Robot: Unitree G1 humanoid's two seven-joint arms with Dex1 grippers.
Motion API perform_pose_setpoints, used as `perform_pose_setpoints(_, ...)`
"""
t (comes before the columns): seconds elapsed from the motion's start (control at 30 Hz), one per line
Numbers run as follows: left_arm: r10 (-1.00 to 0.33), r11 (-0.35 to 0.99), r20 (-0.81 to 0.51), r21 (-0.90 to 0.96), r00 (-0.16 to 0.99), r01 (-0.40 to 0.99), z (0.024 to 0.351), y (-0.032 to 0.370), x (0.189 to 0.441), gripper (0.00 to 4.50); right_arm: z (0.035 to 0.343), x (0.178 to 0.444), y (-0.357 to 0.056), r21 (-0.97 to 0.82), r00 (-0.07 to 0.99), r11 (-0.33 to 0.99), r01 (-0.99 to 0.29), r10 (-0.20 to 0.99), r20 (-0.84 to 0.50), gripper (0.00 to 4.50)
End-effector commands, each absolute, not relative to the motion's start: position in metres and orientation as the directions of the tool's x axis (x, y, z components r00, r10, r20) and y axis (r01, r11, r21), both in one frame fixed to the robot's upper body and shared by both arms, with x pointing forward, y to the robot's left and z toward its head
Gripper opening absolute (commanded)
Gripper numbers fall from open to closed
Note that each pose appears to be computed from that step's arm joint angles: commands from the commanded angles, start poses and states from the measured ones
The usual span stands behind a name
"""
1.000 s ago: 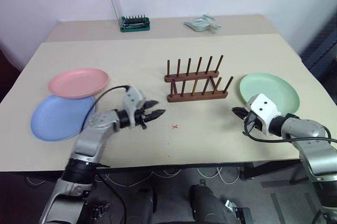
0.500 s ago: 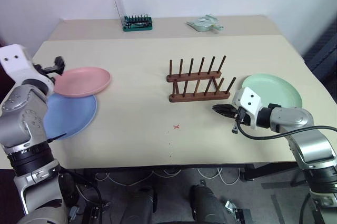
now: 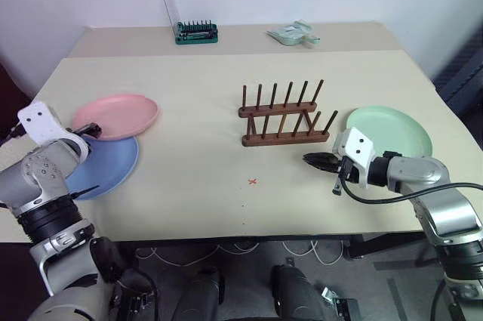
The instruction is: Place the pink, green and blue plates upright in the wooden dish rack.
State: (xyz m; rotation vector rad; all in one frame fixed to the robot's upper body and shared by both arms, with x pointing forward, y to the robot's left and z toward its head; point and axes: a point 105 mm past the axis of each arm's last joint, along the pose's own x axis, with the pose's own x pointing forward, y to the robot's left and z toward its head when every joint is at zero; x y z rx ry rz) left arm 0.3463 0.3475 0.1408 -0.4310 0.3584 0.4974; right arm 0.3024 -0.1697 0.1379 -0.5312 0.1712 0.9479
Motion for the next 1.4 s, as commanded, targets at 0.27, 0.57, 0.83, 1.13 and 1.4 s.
perform_pose_setpoints(0.27,0.408,0.734,-0.355,-0.421,0.841,-0.534,0.157,0.35,0.353,1.63,0.15,0.3,-0.168,-0.407,0.604,0.469,-0.784,0.729,-0.322,0.0)
perform_pose_setpoints(0.57,0.388,0.75,-0.255,-0.471,0.886,-0.464,0.173,0.345,0.357,0.07,0.156,0.299,-0.166,-0.42,0.6,0.458,-0.784,0.733,-0.321,0.0)
perform_pose_setpoints(0.83,0.273,0.86,0.188,-0.487,0.943,-0.152,0.254,0.311,0.364,0.07,0.197,0.311,-0.17,-0.551,0.658,0.45,-0.702,0.707,-0.26,0.0)
perform_pose_setpoints(1.13,-0.12,0.966,0.516,-0.136,0.848,0.219,0.326,0.17,0.373,0.0,0.276,0.324,-0.107,-0.869,0.647,0.282,-0.406,0.76,-0.055,2.78)
perform_pose_setpoints(1.4,-0.222,0.935,0.587,-0.1,0.779,0.341,0.343,0.098,0.368,0.0,0.28,0.333,-0.066,-0.964,0.609,0.167,-0.207,0.793,0.007,3.22)
